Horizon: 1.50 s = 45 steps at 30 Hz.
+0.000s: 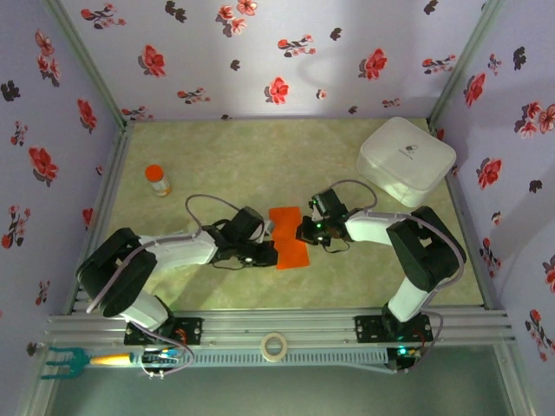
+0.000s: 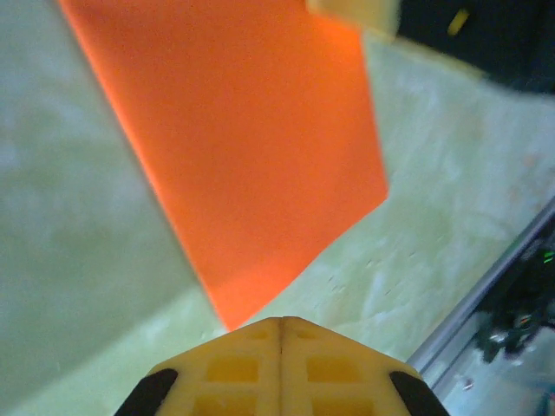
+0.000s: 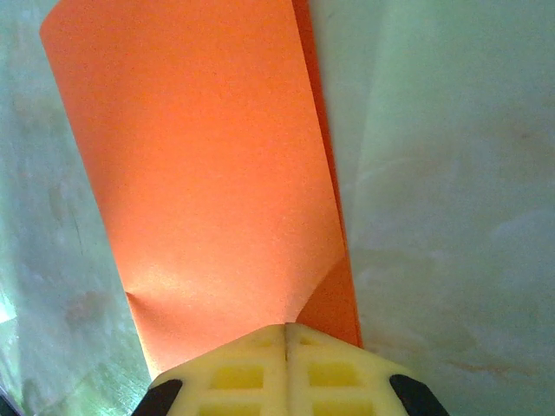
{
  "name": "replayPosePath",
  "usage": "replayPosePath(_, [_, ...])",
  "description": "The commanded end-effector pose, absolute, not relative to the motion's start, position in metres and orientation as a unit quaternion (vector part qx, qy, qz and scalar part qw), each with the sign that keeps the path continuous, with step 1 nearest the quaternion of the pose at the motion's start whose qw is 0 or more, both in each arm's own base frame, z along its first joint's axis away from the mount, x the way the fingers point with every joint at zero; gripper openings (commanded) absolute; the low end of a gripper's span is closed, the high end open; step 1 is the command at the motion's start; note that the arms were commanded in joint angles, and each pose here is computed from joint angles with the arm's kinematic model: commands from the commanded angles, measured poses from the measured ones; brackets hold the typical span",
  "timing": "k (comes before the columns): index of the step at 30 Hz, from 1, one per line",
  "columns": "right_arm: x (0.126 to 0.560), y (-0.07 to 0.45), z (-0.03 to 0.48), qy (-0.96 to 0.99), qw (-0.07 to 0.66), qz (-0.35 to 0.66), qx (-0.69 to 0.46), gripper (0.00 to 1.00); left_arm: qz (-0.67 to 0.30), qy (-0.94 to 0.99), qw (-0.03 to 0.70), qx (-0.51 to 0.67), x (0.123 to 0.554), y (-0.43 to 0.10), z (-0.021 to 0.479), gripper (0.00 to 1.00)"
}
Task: Fold a paper plane with a square sheet of paper (pick it up from the middle)
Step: First fold the square sheet of paper in half at the center of the table.
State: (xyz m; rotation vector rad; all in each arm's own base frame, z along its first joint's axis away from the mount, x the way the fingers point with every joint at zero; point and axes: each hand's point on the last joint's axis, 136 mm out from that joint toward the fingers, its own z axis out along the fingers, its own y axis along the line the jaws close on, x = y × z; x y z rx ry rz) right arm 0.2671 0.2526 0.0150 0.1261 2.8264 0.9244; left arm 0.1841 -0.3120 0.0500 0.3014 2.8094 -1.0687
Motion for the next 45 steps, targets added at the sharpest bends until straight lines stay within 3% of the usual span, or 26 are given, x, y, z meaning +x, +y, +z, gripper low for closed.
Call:
replayPosePath(1, [0.233, 0.21, -0.028, 0.974, 0.025, 0.212, 0.082, 0.0, -0.399, 0.911, 0.063, 0.082, 0.205, -0.327, 0.061, 0.04])
replayPosePath(8, [0.234, 0.212, -0.027, 0.973, 0.025, 0.215, 0.082, 0.0, -0.393, 0.917, 0.036, 0.056, 0.216, -0.331, 0.028, 0.04])
replayPosePath(14, [0.232, 0.211, -0.028, 0.973, 0.025, 0.214, 0.082, 0.0, -0.35, 0.936, 0.021, 0.027, 0.203, -0.304, -0.003, 0.04])
replayPosePath(19, [0.233, 0.211, -0.029, 0.973, 0.024, 0.214, 0.081, 0.0, -0.352, 0.935, 0.03, 0.034, 0.203, -0.301, 0.012, 0.05])
replayPosePath(28, [0.232, 0.211, -0.031, 0.973, 0.02, 0.213, 0.082, 0.0, -0.392, 0.917, 0.059, 0.049, 0.244, -0.326, 0.048, 0.08])
replayPosePath(45, [0.232, 0.21, -0.03, 0.974, 0.022, 0.209, 0.082, 0.0, -0.342, 0.939, 0.028, 0.016, 0.237, -0.298, -0.006, 0.06])
